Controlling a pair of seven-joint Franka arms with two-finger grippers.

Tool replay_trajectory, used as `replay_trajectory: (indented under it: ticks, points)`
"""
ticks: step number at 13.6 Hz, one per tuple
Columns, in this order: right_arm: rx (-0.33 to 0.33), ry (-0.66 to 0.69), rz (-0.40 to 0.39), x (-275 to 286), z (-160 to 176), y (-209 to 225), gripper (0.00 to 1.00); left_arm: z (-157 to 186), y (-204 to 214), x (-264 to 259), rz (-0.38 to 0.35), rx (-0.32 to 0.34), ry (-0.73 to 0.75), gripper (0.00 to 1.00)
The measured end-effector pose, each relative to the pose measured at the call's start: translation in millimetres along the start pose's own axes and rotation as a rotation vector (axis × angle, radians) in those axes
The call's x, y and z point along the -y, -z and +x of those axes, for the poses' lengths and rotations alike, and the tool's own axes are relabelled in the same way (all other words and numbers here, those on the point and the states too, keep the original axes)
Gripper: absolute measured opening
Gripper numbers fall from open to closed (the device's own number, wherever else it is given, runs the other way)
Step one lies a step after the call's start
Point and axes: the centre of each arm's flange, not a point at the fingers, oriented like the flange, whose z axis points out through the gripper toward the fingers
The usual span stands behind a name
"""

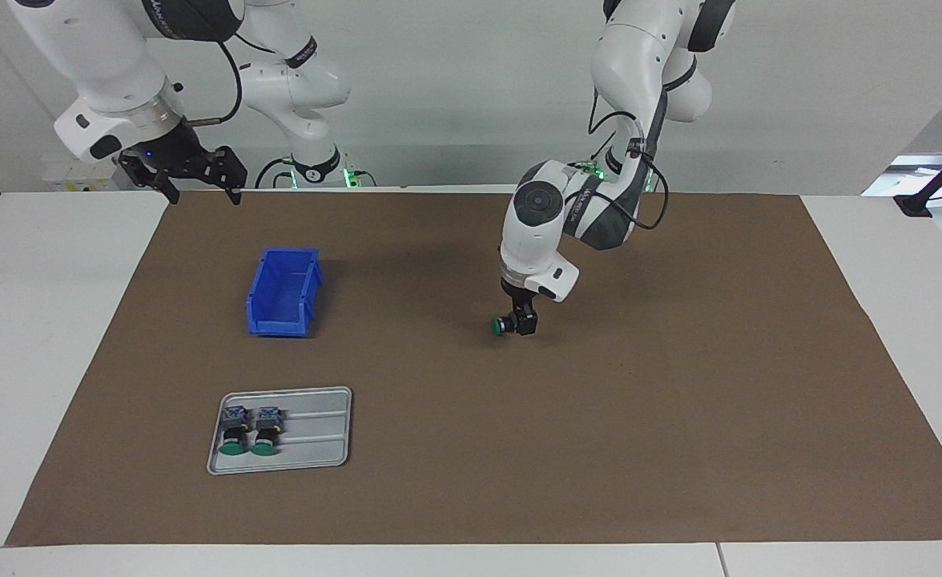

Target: Place and press button with both arms

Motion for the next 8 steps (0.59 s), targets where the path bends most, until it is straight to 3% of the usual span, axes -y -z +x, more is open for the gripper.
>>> replay_trajectory:
  ticks: [8]
  points:
    - [0.0,0.0,0.0,0,0,0,0.99,-17,-26,8,-0.003,0.004,0.046,0.96]
